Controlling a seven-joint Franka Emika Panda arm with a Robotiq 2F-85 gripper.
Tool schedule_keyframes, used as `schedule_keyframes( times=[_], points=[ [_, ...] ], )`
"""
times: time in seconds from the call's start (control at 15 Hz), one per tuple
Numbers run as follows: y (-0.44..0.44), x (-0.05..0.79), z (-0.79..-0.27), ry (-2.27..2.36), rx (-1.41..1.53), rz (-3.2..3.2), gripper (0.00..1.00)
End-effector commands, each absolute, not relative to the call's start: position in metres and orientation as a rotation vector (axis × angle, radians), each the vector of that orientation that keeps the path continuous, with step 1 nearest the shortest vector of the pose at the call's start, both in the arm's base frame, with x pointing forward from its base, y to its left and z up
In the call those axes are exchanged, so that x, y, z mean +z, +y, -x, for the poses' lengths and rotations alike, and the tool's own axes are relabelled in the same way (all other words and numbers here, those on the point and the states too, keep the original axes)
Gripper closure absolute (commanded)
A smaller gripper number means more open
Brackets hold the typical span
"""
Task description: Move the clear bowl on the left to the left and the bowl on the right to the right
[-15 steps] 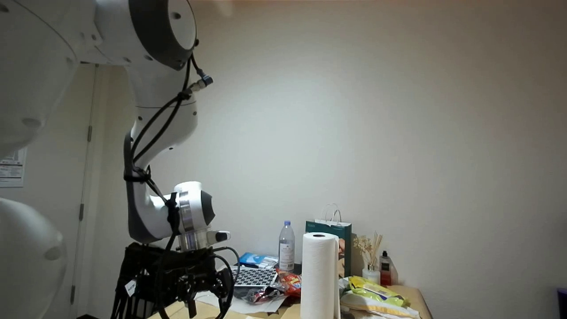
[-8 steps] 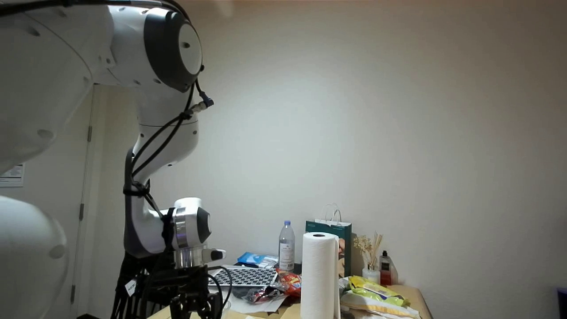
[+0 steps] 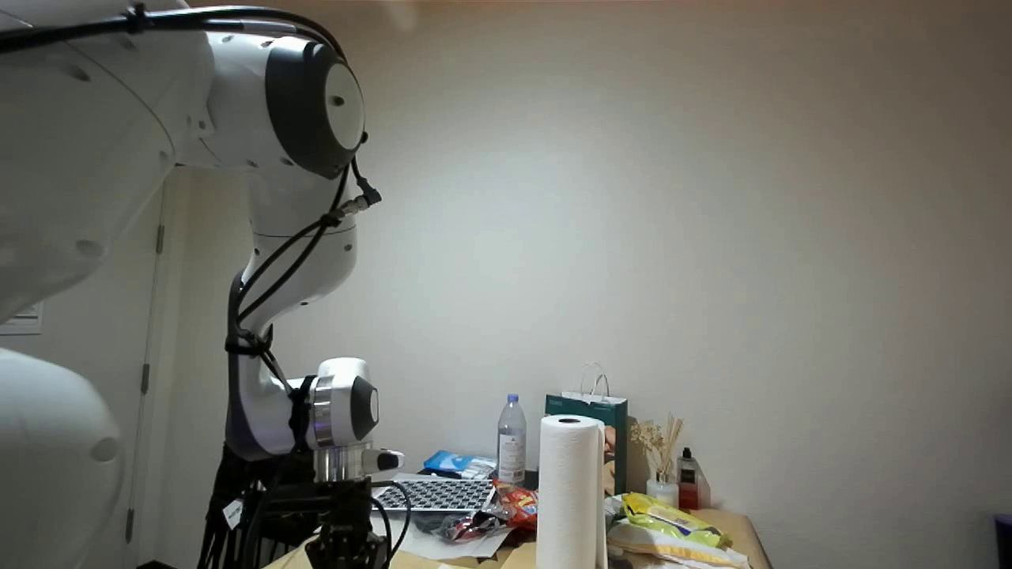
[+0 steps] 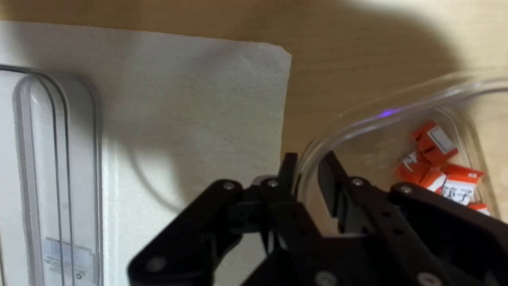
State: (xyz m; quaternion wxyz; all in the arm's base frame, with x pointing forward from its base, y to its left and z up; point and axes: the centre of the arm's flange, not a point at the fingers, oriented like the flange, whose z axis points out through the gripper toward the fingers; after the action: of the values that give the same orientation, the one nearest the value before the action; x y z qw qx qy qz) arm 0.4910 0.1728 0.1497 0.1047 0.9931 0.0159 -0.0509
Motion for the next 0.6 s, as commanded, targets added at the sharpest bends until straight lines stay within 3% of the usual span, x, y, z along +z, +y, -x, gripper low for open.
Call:
schedule_keyframes(
  times=[0.0,0.53],
  points=[
    [0.198,0.156,-0.5,0.118,-0.126,-2.926,1.0],
    [0.225,0.148,-0.498,0.18,-0.156,-2.85,0.98]
  ],
)
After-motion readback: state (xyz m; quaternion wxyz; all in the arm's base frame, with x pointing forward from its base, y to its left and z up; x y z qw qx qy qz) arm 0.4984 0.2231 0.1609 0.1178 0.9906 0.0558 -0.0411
